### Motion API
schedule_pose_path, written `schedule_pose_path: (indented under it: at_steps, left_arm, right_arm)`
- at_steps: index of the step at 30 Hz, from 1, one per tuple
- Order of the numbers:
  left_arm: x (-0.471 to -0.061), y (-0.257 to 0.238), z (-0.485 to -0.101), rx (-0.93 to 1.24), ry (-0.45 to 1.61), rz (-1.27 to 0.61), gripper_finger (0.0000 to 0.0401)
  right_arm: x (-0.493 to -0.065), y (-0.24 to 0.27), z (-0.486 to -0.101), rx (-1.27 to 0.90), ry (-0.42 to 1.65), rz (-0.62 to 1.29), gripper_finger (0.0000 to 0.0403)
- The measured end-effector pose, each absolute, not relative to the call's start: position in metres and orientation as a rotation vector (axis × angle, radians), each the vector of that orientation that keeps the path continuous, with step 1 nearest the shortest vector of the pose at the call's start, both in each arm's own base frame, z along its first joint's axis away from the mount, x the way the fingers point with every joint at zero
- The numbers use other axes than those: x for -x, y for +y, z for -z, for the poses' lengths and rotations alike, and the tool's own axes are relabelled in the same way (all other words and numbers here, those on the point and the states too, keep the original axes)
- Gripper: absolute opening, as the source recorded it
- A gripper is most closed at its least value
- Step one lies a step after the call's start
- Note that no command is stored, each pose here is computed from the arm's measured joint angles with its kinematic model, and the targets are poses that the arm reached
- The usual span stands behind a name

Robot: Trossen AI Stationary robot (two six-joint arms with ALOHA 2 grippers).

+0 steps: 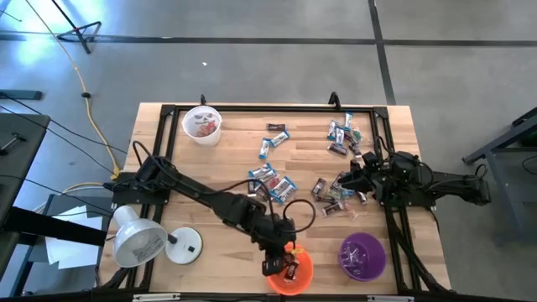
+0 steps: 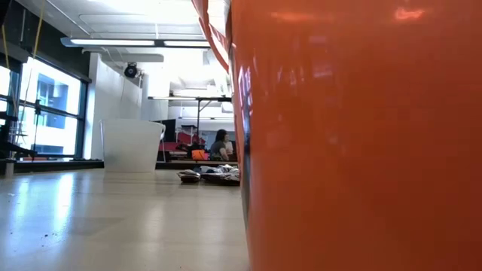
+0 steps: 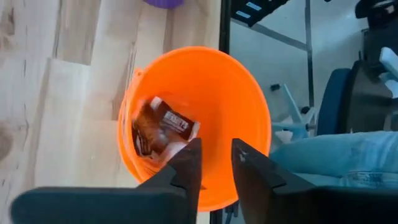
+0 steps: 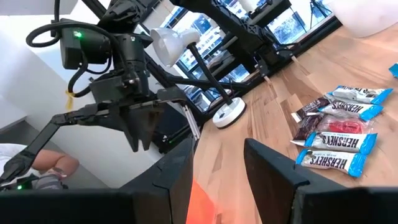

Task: Organize candy in baskets
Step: Put the brown chocolate into the orange bucket

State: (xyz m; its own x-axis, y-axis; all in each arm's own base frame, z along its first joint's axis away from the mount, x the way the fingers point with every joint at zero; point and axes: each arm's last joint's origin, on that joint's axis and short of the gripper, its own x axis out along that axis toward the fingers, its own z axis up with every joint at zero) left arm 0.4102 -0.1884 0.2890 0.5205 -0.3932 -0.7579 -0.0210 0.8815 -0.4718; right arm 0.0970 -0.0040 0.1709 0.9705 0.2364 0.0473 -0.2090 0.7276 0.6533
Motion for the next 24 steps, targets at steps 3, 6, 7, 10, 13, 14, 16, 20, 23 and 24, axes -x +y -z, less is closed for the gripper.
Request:
schedule_pose_path:
  at_steps: [3,6,7,10,13,14,16,20,23,24]
  left_arm:
    - [-0.4112,-0.1893,-0.29,0.458,0.991,0.243,0.0101]
    - [-0.4113,-0.1894,-0.2902,0.446,0.986,0.25,0.0111]
    - [-0.4114,-0.1892,-0.2902,0.446,0.987,0.25,0.0112]
    - [-0.4124,-0.187,-0.2902,0.449,0.986,0.245,0.0112]
    - [-0.4136,-0.1843,-0.2901,0.451,0.984,0.239,0.0112]
    - [-0.4143,-0.1827,-0.2902,0.453,0.983,0.236,0.0112]
    - [-0.4145,-0.1822,-0.2901,0.454,0.983,0.234,0.0112]
    - [-0.4145,-0.1823,-0.2902,0.459,0.984,0.231,0.0112]
    - [-0.4145,-0.1823,-0.2902,0.46,0.983,0.231,0.0112]
    - [-0.4146,-0.1823,-0.2902,0.462,0.983,0.231,0.0112]
  right_arm:
    - [-0.097,-0.004,-0.1709,-0.715,0.04,-0.246,0.0138]
    - [-0.097,-0.004,-0.1709,-0.715,0.04,-0.246,0.0138]
    - [-0.097,-0.004,-0.1709,-0.715,0.04,-0.246,0.0138]
    - [-0.097,-0.004,-0.1709,-0.715,0.04,-0.245,0.0138]
    - [-0.097,-0.004,-0.1709,-0.715,0.04,-0.246,0.0138]
    - [-0.097,-0.004,-0.1709,-0.715,0.04,-0.246,0.0138]
    - [-0.097,-0.004,-0.1709,-0.715,0.04,-0.246,0.0138]
    - [-0.097,-0.004,-0.1709,-0.715,0.04,-0.245,0.0138]
    - [-0.097,-0.004,-0.1709,-0.715,0.04,-0.246,0.0138]
    - [-0.097,-0.004,-0.1709,-0.715,0.04,-0.246,0.0138]
